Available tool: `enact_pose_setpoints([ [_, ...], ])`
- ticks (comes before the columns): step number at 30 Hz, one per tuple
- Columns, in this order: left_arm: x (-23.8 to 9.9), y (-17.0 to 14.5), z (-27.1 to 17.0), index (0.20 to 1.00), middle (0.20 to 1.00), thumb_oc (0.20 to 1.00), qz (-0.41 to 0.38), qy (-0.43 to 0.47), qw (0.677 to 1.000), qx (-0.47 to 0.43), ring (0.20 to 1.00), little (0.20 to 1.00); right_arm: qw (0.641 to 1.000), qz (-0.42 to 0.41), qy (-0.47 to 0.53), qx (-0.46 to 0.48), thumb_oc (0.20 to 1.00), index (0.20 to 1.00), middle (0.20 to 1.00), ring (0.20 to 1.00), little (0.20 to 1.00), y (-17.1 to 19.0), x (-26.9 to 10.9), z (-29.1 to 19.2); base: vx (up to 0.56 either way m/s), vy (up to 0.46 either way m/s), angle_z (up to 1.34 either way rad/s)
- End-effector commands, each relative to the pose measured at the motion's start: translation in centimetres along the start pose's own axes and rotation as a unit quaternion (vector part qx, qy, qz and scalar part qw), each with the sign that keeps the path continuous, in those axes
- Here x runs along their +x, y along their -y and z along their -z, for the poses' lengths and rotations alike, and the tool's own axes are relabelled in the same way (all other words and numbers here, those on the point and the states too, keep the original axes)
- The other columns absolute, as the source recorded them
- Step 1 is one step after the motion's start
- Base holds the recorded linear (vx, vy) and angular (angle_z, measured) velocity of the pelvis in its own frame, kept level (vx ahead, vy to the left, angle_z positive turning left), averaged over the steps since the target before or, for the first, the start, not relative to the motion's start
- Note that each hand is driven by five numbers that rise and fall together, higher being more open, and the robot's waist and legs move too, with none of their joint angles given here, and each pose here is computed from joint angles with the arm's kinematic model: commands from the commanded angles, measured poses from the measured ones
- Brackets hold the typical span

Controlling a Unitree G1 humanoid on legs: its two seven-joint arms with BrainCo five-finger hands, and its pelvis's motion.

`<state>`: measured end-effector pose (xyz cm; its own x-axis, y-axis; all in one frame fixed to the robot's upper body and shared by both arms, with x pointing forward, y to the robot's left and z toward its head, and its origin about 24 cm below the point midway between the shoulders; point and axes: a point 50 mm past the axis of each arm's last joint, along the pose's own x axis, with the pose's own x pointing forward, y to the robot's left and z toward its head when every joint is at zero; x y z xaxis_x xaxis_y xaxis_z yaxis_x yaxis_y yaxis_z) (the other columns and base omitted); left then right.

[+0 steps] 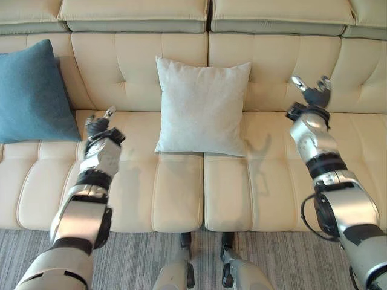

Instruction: Pick up all the scattered cushions and arrange them neatly on the sofa.

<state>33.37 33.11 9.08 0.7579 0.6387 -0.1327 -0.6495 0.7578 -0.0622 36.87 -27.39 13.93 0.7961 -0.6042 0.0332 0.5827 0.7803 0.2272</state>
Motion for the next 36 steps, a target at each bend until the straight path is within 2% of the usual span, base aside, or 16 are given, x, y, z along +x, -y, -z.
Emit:
enact_pose_setpoints([
  [1, -1.1, -1.4, 3.5, 1.0, 1.0, 1.0, 0.027, -0.005, 0.991, 0.132, 1.0, 1.0, 0.999, -0.013, -0.019, -0.033, 1.0, 1.0, 1.0, 1.0, 1.0, 3.8, -0.4, 2.6, 0.0, 0.0, 0.0],
  [4, -3.7, -3.9, 9.8, 1.0, 1.0, 1.0, 0.032, -0.099, 0.982, 0.159, 1.0, 1.0, 0.99, -0.038, -0.098, -0.094, 1.0, 1.0, 1.0, 1.0, 1.0, 6.7, -3.1, 7.9, 0.0, 0.0, 0.0],
  [5, -4.5, -4.1, 10.6, 1.0, 1.0, 1.0, 0.055, -0.092, 0.97, 0.216, 1.0, 1.0, 0.984, -0.035, -0.127, -0.123, 1.0, 1.0, 1.0, 1.0, 1.0, 8.1, -4.1, 9.5, -0.01, 0.014, -0.03],
  [6, -4.5, -4.1, 10.7, 1.0, 1.0, 1.0, 0.055, -0.092, 0.97, 0.217, 1.0, 1.0, 0.984, -0.035, -0.128, -0.123, 1.0, 1.0, 1.0, 1.0, 1.0, 8.2, -4.2, 9.6, 0.0, 0.0, 0.0],
  [7, -6.6, -5.5, 13.9, 1.0, 1.0, 1.0, 0.068, -0.15, 0.96, 0.227, 1.0, 1.0, 0.965, -0.044, -0.167, -0.197, 1.0, 1.0, 1.0, 1.0, 1.0, 10.7, -5.7, 11.6, 0.0, 0.0, 0.0],
  [8, -6.6, -5.5, 13.9, 1.0, 1.0, 1.0, 0.068, -0.15, 0.96, 0.227, 1.0, 1.0, 0.965, -0.044, -0.167, -0.197, 1.0, 1.0, 1.0, 1.0, 1.0, 10.7, -5.7, 11.6, -0.05, 0.031, 0.0],
  [9, -8.5, -6.8, 16.1, 1.0, 1.0, 1.0, 0.077, -0.18, 0.946, 0.258, 1.0, 1.0, 0.945, -0.043, -0.215, -0.241, 1.0, 1.0, 1.0, 1.0, 1.0, 12.8, -8.1, 14.2, -0.05, 0.021, -0.04],
  [11, -10.3, -8.4, 18.6, 1.0, 1.0, 1.0, 0.077, -0.234, 0.925, 0.29, 1.0, 1.0, 0.92, -0.053, -0.253, -0.295, 1.0, 1.0, 1.0, 1.0, 1.0, 14.2, -9.7, 15.9, -0.07, 0.022, -0.07],
  [13, -12.1, -9.4, 20.7, 1.0, 1.0, 1.0, 0.063, -0.285, 0.913, 0.284, 1.0, 1.0, 0.904, -0.046, -0.299, -0.301, 1.0, 1.0, 1.0, 1.0, 1.0, 15.4, -11.6, 17.8, -0.07, 0.024, -0.1],
  [14, -13.1, -10.2, 21.8, 1.0, 1.0, 1.0, 0.06, -0.312, 0.897, 0.308, 1.0, 1.0, 0.89, -0.05, -0.322, -0.32, 1.0, 1.0, 1.0, 1.0, 1.0, 15.9, -12.7, 18.7, -0.06, 0.031, -0.09],
  [16, -14.1, -10.5, 22.8, 1.0, 1.0, 1.0, 0.056, -0.338, 0.889, 0.303, 1.0, 1.0, 0.877, -0.049, -0.35, -0.327, 1.0, 1.0, 1.0, 1.0, 1.0, 16.5, -14.0, 19.8, -0.07, 0.034, -0.11],
  [20, -14.6, -10.1, 23.1, 1.0, 1.0, 1.0, 0.057, -0.342, 0.894, 0.283, 1.0, 1.0, 0.865, -0.063, -0.357, -0.349, 1.0, 1.0, 1.0, 1.0, 1.0, 16.6, -14.4, 20.2, -0.07, 0.038, -0.05],
  [28, -14.3, -7.2, 22.2, 1.0, 1.0, 1.0, 0.107, -0.296, 0.913, 0.259, 1.0, 1.0, 0.88, -0.073, -0.34, -0.324, 1.0, 1.0, 1.0, 1.0, 1.0, 16.0, -14.7, 19.9, -0.1, 0.055, 0.0],
  [31, -12.6, -6.1, 19.0, 1.0, 1.0, 1.0, 0.119, -0.213, 0.943, 0.225, 1.0, 1.0, 0.91, -0.091, -0.278, -0.293, 1.0, 1.0, 1.0, 1.0, 1.0, 14.0, -13.4, 18.0, -0.21, 0.028, -0.14],
  [36, -12.1, -5.7, 16.8, 1.0, 1.0, 1.0, 0.122, -0.162, 0.961, 0.19, 1.0, 1.0, 0.928, -0.093, -0.261, -0.251, 1.0, 1.0, 1.0, 1.0, 1.0, 13.7, -14.2, 17.5, -0.19, -0.006, -0.34],
])
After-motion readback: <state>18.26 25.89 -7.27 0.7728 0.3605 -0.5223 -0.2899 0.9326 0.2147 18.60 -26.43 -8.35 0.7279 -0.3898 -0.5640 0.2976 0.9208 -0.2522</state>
